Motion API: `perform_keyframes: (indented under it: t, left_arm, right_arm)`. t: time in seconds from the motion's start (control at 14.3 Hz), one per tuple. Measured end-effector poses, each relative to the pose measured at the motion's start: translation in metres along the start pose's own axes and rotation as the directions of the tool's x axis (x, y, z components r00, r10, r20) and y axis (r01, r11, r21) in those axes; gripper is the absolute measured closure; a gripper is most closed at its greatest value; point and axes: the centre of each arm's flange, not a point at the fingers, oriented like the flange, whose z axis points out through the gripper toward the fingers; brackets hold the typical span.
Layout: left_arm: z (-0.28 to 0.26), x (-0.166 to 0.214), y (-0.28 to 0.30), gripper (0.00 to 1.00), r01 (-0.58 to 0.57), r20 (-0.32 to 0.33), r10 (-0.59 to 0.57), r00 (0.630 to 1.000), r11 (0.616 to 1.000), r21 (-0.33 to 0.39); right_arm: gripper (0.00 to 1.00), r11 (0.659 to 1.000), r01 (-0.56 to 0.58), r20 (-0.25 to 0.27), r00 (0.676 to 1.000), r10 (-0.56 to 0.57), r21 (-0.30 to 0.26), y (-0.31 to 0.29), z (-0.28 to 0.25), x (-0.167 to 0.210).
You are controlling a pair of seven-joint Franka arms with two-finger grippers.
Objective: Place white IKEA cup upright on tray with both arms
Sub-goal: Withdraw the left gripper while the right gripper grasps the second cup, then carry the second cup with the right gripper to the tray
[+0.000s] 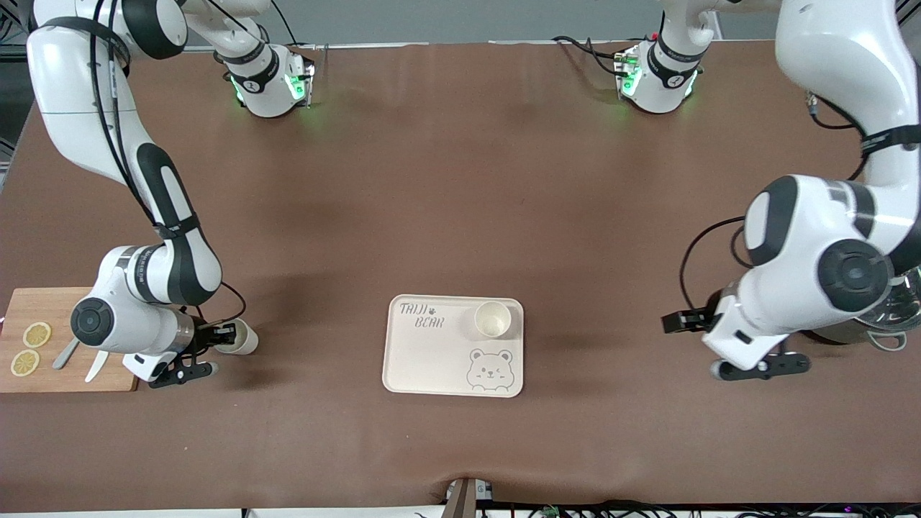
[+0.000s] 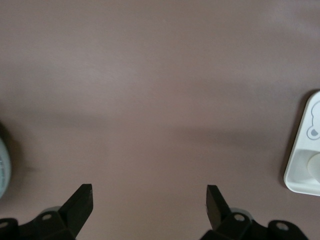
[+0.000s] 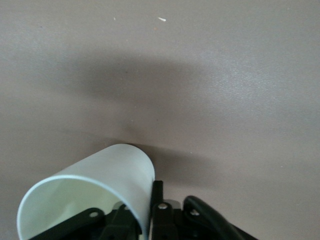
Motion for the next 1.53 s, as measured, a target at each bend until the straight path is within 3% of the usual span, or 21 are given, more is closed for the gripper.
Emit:
perform_keyframes:
  t: [0.21,0.49,0.98,1.26,1.53]
  left_arm:
    - [-0.037,-0.007,-0.013,0.0,0.014,-0.04,-0.014,0.999,1.0,-0.008]
    - [-0.09,-0.033,-0.035,0.0,0.023,-0.036,-0.023,0.999,1.0,0.003]
    - [-0.124,-0.098,-0.063,0.0,-0.037,-0.015,0.037,0.999,0.999,-0.017]
    - [-0.15,-0.121,-0.082,0.0,-0.061,-0.046,0.059,0.997,0.997,-0.039]
    - [-0.167,-0.124,-0.099,0.0,-0.172,-0.094,0.169,0.981,0.985,-0.029]
  right_arm:
    - [0.96,1.0,-0.004,0.0,1.0,0.004,0.008,-0.001,-0.001,0.0]
    - [0.96,1.0,-0.006,-0.002,1.0,0.006,0.014,-0.003,-0.002,0.001]
    - [0.96,0.997,-0.033,0.011,0.999,0.032,0.074,-0.019,-0.027,0.009]
    - [0.96,0.985,-0.143,0.01,0.99,0.143,0.095,-0.074,-0.062,0.021]
    - [0.96,0.958,-0.273,0.007,0.962,0.273,0.09,-0.163,-0.099,0.029]
